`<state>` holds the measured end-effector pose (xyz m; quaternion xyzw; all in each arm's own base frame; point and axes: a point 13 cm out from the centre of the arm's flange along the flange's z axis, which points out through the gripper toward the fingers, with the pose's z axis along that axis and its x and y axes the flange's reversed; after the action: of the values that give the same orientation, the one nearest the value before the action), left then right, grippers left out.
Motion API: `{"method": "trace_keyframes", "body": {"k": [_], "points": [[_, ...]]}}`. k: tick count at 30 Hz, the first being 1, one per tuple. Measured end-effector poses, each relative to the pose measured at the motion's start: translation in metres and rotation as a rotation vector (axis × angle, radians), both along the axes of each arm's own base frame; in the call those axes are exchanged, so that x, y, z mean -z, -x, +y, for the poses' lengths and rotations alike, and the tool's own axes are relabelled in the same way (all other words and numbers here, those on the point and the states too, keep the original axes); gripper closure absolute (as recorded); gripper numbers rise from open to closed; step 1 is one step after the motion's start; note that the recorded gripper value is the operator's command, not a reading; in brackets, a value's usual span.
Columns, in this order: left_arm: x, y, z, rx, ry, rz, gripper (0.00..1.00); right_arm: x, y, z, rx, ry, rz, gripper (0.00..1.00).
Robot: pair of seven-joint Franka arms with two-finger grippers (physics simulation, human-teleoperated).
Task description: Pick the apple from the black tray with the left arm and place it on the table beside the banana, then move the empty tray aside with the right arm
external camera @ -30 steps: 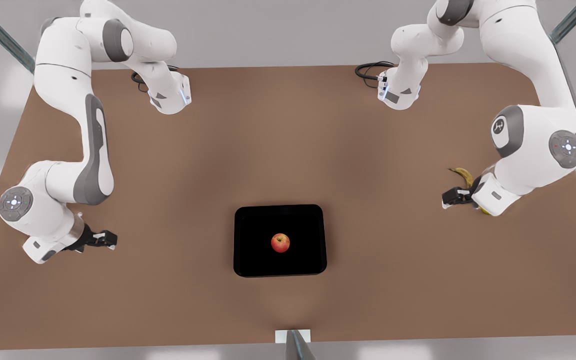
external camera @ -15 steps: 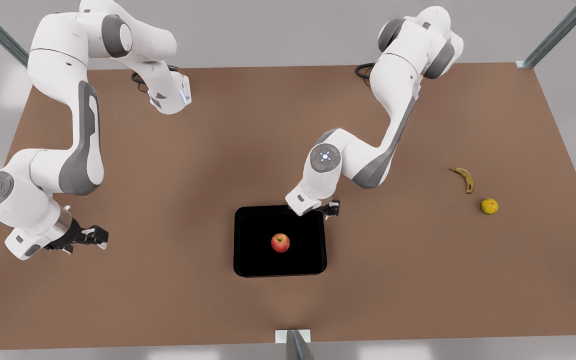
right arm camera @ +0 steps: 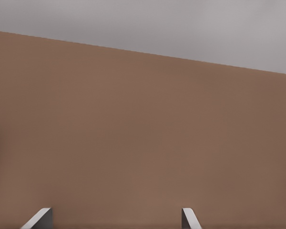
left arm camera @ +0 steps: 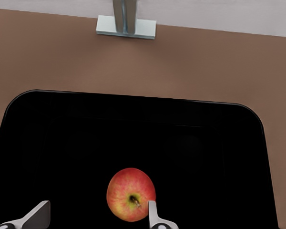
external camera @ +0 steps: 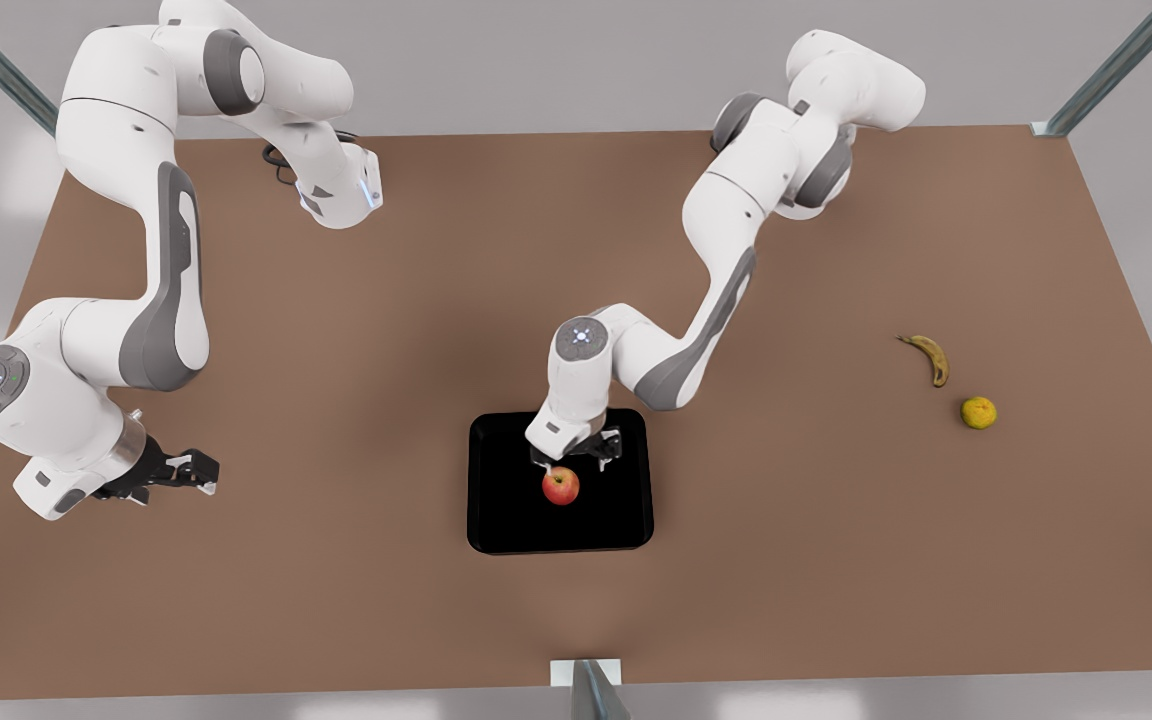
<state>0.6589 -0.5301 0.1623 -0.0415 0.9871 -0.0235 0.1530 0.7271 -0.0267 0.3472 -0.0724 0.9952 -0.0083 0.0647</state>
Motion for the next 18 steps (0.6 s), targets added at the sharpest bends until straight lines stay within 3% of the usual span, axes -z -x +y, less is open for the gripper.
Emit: {"method": "trace_keyframes", "body": {"k": [18], "points": [[0.075,0.006,-0.016,-0.122,0.059,-0.022,0.0,0.0,0.0,0.0,-0.006,0.001,0.001,0.0]]}}
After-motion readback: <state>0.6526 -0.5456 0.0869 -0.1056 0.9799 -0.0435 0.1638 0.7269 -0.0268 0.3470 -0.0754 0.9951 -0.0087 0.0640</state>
